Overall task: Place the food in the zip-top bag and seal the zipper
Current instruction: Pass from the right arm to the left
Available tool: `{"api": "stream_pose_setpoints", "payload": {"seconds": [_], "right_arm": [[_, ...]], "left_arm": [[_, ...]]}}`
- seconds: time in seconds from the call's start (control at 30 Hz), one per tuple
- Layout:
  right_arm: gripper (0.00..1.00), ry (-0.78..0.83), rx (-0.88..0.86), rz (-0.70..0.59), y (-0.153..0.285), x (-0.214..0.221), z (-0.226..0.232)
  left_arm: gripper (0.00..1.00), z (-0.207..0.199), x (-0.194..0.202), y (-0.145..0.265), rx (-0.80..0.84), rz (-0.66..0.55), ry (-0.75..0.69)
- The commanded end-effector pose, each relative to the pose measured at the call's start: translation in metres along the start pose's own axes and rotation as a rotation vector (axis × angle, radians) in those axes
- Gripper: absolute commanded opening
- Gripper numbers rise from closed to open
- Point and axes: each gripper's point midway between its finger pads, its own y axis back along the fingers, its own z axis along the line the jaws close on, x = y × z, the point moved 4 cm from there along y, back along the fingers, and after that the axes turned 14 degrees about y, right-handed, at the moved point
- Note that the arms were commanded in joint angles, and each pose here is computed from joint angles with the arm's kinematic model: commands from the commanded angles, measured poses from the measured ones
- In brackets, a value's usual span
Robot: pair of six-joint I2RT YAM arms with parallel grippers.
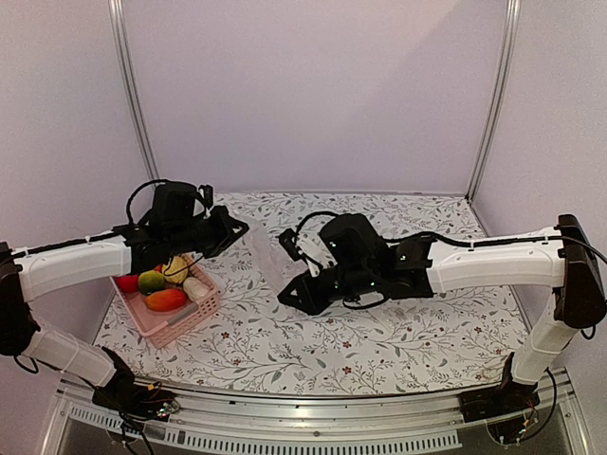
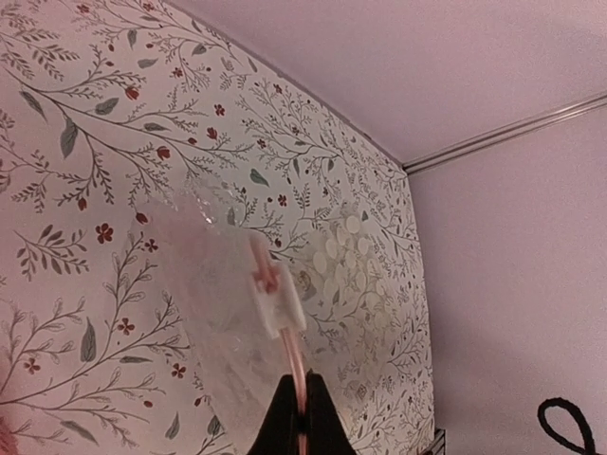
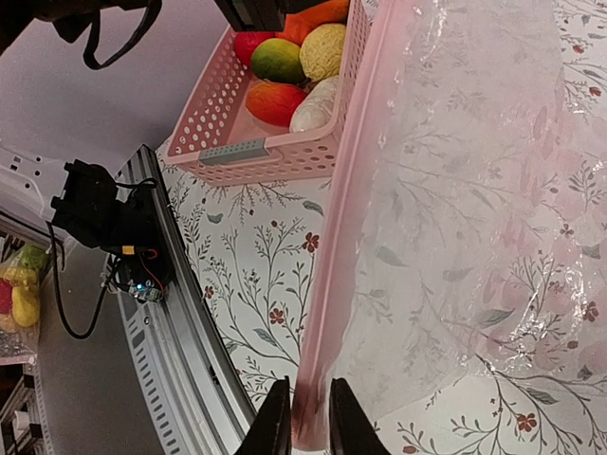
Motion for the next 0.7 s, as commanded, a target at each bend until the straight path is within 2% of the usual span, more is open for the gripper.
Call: {"api": "stream_pose_setpoints", "payload": {"seconds": [0.0, 0.17, 0.27, 0.47, 0.67], "right_arm": [[0.19, 0.010, 0.050, -0.017, 0.005, -0.009, -0.002], [0.43, 0.038, 0.131, -0.046, 0.032, -0.021, -0.008], [0.53, 0.060, 0.176, -0.069, 0.055, -0.029, -0.014], [0.65, 0.089, 0.270, -0.108, 0.104, -0.041, -0.039], [0.66, 0.087, 0.238, -0.171, 0.143, -0.055, -0.056]], "left_arm": [[0.00, -0.005, 0.000, 0.001, -0.012, 0.025, -0.050], [0.00, -0.022, 0.003, 0.005, 0.017, 0.091, -0.182], [0.00, -0.037, 0.008, 0.010, 0.052, 0.153, -0.297], [0.00, -0.082, 0.035, 0.031, 0.210, 0.382, -0.616], [0.00, -0.097, 0.067, 0.048, 0.301, 0.578, -0.846]]}}
